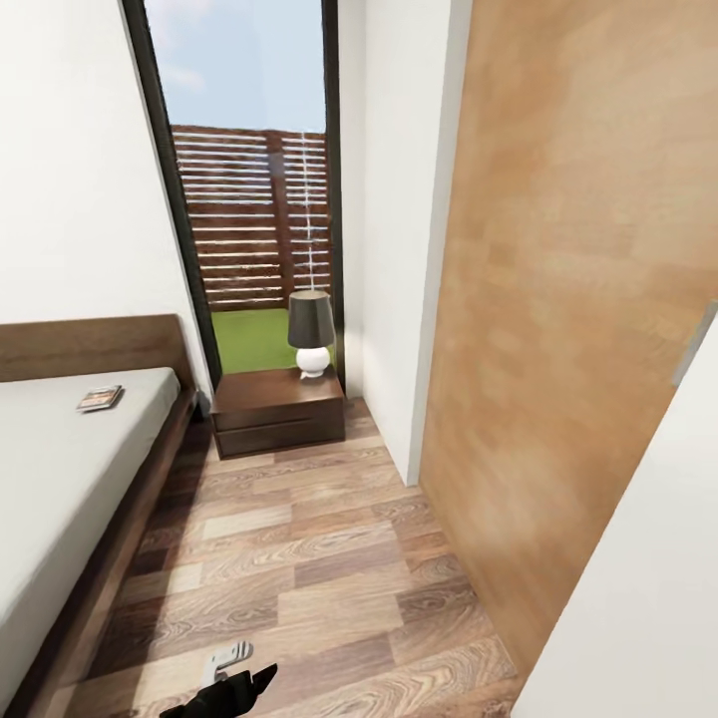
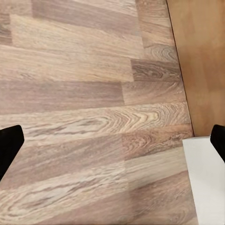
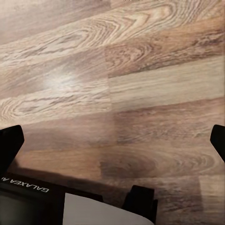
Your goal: In the bedroom, move the book from the bed onto either nightstand, and place the two sandals side by side next to the bed.
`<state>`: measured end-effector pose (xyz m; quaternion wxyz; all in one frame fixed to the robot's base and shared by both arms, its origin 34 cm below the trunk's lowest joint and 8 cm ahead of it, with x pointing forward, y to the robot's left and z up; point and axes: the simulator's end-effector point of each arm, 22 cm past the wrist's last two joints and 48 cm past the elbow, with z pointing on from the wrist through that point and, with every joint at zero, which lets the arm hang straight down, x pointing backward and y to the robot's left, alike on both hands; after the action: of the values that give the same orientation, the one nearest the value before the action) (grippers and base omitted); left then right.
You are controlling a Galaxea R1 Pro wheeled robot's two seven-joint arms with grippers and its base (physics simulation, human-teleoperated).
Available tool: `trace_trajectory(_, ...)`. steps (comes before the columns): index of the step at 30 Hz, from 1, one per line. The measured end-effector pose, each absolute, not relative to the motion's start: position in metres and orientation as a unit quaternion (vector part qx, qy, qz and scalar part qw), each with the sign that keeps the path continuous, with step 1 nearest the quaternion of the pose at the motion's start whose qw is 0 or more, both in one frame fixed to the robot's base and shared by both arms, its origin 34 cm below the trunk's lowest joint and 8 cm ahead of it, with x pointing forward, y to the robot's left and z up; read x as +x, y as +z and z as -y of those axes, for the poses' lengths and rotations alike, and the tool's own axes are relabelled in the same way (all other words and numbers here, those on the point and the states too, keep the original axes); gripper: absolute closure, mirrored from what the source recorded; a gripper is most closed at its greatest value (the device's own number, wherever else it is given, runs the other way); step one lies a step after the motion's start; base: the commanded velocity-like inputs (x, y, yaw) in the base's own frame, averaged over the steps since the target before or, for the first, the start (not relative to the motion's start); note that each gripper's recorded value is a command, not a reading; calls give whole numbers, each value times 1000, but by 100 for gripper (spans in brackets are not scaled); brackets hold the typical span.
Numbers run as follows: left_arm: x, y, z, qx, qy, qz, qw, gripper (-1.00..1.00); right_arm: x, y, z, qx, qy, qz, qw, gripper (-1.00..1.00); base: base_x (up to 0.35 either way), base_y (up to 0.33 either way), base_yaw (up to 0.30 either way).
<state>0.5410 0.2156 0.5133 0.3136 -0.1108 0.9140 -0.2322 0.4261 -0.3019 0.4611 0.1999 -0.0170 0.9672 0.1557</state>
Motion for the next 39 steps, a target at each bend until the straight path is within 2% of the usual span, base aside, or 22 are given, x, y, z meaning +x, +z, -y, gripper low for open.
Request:
trace_trajectory(15, 541, 514, -216, -111, -232, -914, 314, -100, 426, 461, 302, -17, 156, -967, 200, -100, 202, -132, 0)
trace_trajectory(25, 541, 513, -217, -111, -232, -914, 314, -100, 426, 461, 302, -17, 155, -967, 200, -100, 37, -18, 8)
trace_trajectory(39, 540, 512, -217, -112, -231, -915, 312, -100, 425, 460, 302, -17, 156, -968, 198, -100, 0, 0, 240)
